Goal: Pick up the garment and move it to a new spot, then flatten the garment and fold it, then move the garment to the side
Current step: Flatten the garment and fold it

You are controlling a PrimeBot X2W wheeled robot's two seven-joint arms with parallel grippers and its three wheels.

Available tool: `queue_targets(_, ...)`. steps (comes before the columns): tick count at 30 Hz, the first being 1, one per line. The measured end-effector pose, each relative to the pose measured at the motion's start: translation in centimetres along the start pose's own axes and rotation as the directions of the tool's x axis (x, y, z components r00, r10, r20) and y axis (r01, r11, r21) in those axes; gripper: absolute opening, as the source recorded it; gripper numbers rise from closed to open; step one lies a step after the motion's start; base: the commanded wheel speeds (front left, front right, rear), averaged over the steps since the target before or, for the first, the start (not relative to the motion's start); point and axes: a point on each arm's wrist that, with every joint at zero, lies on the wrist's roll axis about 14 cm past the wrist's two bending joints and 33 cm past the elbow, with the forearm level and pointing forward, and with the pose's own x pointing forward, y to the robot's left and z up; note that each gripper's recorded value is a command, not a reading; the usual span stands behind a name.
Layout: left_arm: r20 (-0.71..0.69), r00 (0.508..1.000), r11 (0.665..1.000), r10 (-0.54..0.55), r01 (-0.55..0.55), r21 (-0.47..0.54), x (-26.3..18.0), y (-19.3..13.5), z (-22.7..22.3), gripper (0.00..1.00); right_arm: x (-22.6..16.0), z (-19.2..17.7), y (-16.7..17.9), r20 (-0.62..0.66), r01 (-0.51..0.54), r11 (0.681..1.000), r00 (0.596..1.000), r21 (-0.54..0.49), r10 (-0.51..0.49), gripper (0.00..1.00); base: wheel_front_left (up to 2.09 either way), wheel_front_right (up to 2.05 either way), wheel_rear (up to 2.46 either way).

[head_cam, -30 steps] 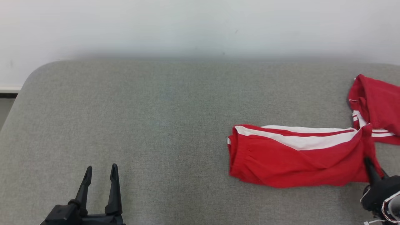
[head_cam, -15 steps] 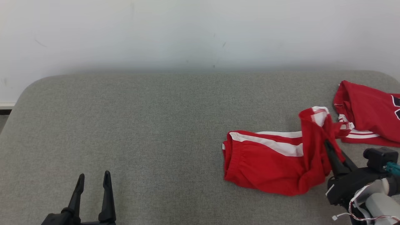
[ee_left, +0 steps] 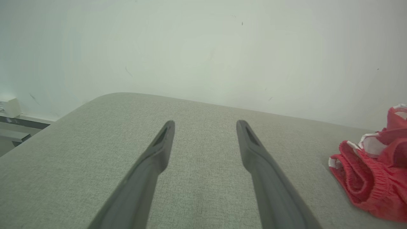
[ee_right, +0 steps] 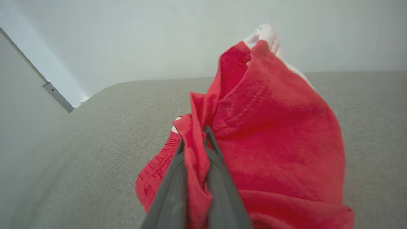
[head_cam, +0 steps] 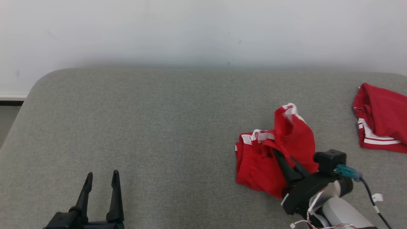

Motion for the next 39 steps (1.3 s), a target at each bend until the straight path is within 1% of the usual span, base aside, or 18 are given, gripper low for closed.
queue_targets(3,0.003,1.0,1.0,0.003,-0.003,-0.001,0.1,0.1,0.1,1.0,1.0,-0.6,1.7,-0.015,-0.035,0.999,0.999,0.019,0.036,0.0,0.0,0.0,0.0)
queue_targets(7,0.001,1.0,1.0,0.022,-0.022,-0.003,0.0,0.7,0.1,1.0,2.0,-1.5,3.0,-0.044,-0.061,0.997,0.997,0.037,0.062,0.0,0.0,0.0,0.0)
queue_targets(11,-0.008,0.999,0.999,0.039,-0.039,-0.006,-0.2,1.2,-0.2,1.0,2.6,-2.4,4.0,-0.059,-0.067,0.995,0.996,0.068,0.071,0.0,0.0,0.0,0.0)
queue_targets(15,-0.011,0.999,0.999,0.041,-0.041,-0.011,-0.1,1.2,-0.3,1.0,2.5,-4.3,5.5,-0.099,-0.08,0.992,0.991,0.096,0.09,0.0,0.0,0.0,0.0)
queue_targets(20,-0.014,0.999,0.999,0.035,-0.035,-0.016,0.0,1.0,-0.4,1.0,2.3,-5.4,5.7,-0.122,-0.073,0.992,0.989,0.102,0.085,0.0,0.0,0.0,0.0)
queue_targets(21,-0.014,0.999,0.999,0.034,-0.034,-0.016,0.1,1.0,-0.4,1.0,2.2,-5.4,5.8,-0.117,-0.075,0.992,0.989,0.101,0.087,0.16,0.0,0.0,0.0)
queue_targets(23,-0.016,0.999,0.999,0.03,-0.03,-0.017,0.2,0.9,-0.5,1.0,2.1,-5.2,5.7,-0.096,-0.075,0.993,0.992,0.088,0.084,0.93,0.0,0.0,0.0)
queue_targets(24,-0.017,0.999,0.999,0.028,-0.028,-0.017,0.2,0.8,-0.5,1.0,2.1,-4.9,5.4,-0.081,-0.074,0.994,0.994,0.076,0.08,1.0,0.0,0.0,0.0)
queue_targets(28,-0.015,1.0,1.0,0.021,-0.021,-0.018,0.4,0.6,-0.5,1.0,2.0,-2.7,4.5,0.004,-0.063,0.997,0.998,0.044,0.063,1.0,0.0,0.0,0.0)
queue_targets(32,-0.017,1.0,1.0,0.009,-0.009,-0.012,0.5,0.3,-0.6,1.0,1.3,0.1,2.7,0.097,-0.025,0.999,0.995,0.025,0.023,1.0,0.0,0.0,0.0)
queue_targets(35,-0.015,1.0,1.0,-0.002,0.002,-0.009,0.8,-0.1,-0.6,1.0,0.1,1.9,1.0,0.163,0.02,1.0,0.986,0.021,-0.023,1.0,0.0,0.0,0.0)
queue_targets(37,-0.013,1.0,1.0,-0.015,0.015,-0.007,1.0,-0.5,-0.5,1.0,-1.0,3.5,-0.4,0.218,0.064,0.998,0.974,0.023,-0.067,1.0,0.0,0.0,0.0)
queue_targets(39,-0.01,1.0,1.0,-0.027,0.027,-0.006,1.2,-0.8,-0.4,1.0,-2.2,4.3,-1.8,0.252,0.11,0.994,0.961,0.022,-0.112,1.0,0.0,0.0,0.0)
